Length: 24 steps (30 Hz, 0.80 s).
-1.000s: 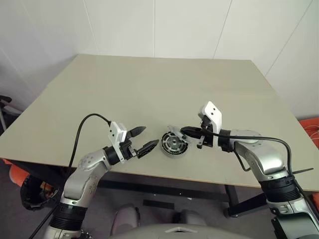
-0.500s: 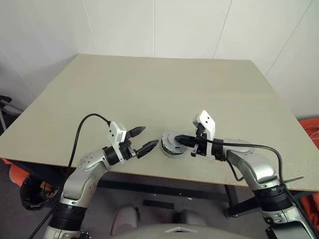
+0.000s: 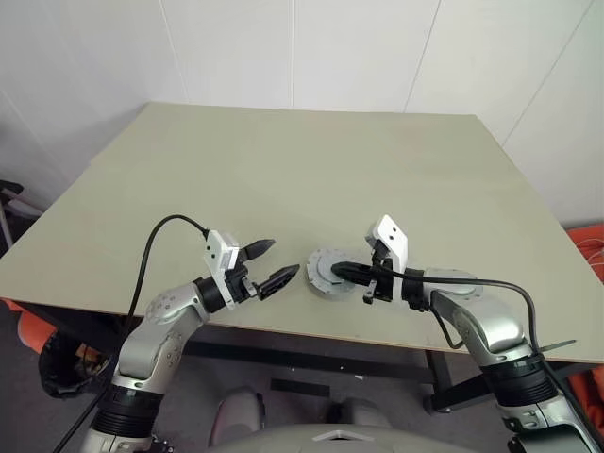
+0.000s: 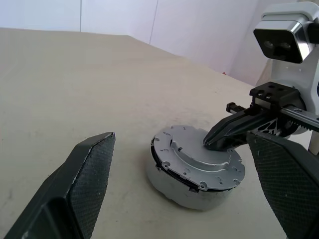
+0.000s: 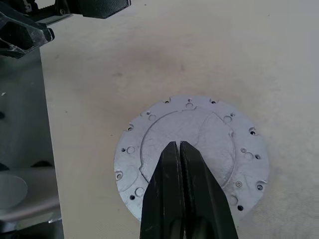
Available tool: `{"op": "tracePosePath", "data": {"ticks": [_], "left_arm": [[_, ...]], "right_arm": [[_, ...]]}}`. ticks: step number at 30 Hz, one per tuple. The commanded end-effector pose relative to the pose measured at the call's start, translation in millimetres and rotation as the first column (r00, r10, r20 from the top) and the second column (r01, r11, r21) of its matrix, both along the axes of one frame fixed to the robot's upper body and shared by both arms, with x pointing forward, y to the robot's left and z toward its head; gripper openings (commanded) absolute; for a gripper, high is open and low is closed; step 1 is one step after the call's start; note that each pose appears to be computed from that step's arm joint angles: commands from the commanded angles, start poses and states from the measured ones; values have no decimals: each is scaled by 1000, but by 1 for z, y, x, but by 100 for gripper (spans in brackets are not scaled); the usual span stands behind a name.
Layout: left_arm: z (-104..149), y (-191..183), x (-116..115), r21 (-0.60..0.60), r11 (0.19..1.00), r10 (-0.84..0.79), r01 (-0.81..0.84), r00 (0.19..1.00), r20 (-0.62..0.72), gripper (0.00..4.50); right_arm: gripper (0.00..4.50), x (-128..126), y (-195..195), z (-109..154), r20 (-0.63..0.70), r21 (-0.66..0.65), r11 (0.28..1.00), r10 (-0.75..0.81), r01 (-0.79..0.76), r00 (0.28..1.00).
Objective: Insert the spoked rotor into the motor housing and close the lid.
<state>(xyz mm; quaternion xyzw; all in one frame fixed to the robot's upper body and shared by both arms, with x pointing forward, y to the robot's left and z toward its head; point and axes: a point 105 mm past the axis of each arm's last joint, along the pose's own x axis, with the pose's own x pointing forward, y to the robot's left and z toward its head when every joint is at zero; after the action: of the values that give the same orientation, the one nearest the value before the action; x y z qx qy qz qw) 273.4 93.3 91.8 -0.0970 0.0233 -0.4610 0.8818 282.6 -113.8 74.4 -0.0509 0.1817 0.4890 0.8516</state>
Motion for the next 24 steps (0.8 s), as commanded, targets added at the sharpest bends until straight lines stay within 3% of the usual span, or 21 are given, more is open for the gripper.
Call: {"op": "tracePosePath", "data": {"ticks": [1,4,15,24], "left_arm": [[13,1,3,-7,1000,2,-1,999,51,450],[12,1,3,-8,1000,2,-1,999,50,450],[12,5,0,-4,1000,1,-1,998,55,450],[14,6,6,-1,1000,7,-7,998,59,450]], "right_arm": [[5,4,2,47,119,63,997,47,-55,992],[64,5,2,57,145,66,995,71,-81,987],[448,9,7,36,130,-3,989,148,-149,980],[449,20,7,22,177,-84,969,243,-232,954]]}}
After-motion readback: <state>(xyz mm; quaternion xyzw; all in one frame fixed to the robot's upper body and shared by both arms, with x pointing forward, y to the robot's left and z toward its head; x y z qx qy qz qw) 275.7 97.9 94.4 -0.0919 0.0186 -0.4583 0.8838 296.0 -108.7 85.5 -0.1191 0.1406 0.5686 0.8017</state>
